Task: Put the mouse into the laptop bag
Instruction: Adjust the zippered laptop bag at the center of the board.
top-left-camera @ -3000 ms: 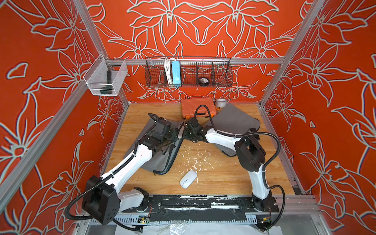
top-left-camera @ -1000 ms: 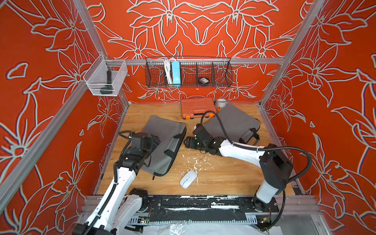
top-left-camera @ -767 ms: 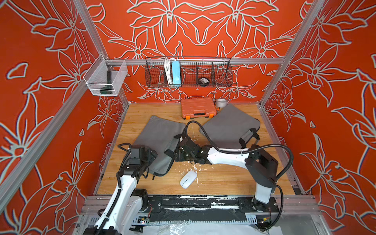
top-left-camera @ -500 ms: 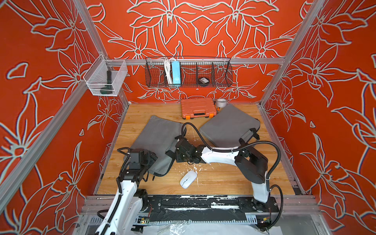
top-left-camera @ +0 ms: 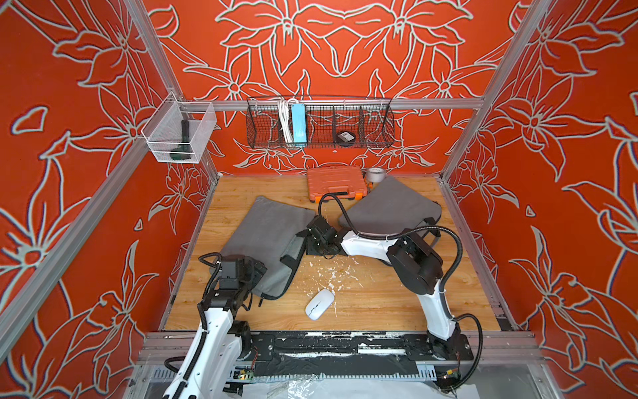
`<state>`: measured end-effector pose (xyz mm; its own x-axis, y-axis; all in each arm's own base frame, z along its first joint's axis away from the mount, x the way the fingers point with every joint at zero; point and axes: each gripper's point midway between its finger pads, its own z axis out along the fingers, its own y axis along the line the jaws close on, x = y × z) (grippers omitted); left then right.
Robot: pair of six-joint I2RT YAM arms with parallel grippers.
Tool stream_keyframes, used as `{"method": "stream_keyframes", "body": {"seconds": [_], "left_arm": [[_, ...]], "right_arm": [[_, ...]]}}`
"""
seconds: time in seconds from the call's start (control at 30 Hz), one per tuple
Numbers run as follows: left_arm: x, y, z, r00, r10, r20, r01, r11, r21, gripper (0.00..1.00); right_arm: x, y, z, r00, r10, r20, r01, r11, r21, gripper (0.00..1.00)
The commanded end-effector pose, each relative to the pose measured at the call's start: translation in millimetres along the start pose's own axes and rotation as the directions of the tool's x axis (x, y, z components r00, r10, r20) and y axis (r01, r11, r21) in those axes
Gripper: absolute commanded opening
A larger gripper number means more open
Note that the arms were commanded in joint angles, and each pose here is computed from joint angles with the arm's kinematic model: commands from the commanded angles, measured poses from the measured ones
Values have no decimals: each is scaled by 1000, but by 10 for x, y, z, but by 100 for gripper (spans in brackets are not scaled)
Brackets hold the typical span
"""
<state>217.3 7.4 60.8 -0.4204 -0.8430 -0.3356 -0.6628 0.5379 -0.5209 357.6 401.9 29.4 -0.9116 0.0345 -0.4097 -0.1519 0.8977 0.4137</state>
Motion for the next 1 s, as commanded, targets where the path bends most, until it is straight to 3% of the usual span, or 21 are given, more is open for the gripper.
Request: {"method": "stream_keyframes", "body": {"seconds": [0.0, 0.17, 0.3, 0.37, 0.5, 0.6, 0.8, 0.97], "left_arm": [[-15, 230, -53, 998, -69, 11, 69, 989, -134, 92], [70, 227, 33, 996, -92, -20, 89, 991, -104, 92], [148, 173, 64, 992, -112, -50, 110, 993, -46, 92], [141, 112, 37, 993, -108, -51, 107, 994, -15, 92], [65, -30, -82, 996, -86, -27, 87, 995, 48, 92], [-31, -103, -221, 997, -80, 18, 79, 994, 77, 92], [-224, -25, -534, 982, -134, 132, 130, 991, 35, 97], [-258, -60, -685, 982, -127, 142, 123, 992, 38, 97]], "right_arm": [[26, 25, 151, 997, -48, -63, 48, 999, 5, 0], [-158, 163, 375, 993, -78, -90, 79, 997, 8, 0], [-329, 276, 487, 988, -114, -103, 116, 993, 12, 10], [-407, 323, 453, 985, -141, -101, 144, 989, 19, 19], [-539, 312, 132, 979, -194, -70, 198, 978, 66, 48], [-534, 202, -244, 980, -196, -26, 197, 974, 110, 59], [-137, 232, -1064, 964, -252, 86, 238, 961, 142, 73], [528, 716, -1194, 948, -309, 75, 310, 951, 6, 76]]}}
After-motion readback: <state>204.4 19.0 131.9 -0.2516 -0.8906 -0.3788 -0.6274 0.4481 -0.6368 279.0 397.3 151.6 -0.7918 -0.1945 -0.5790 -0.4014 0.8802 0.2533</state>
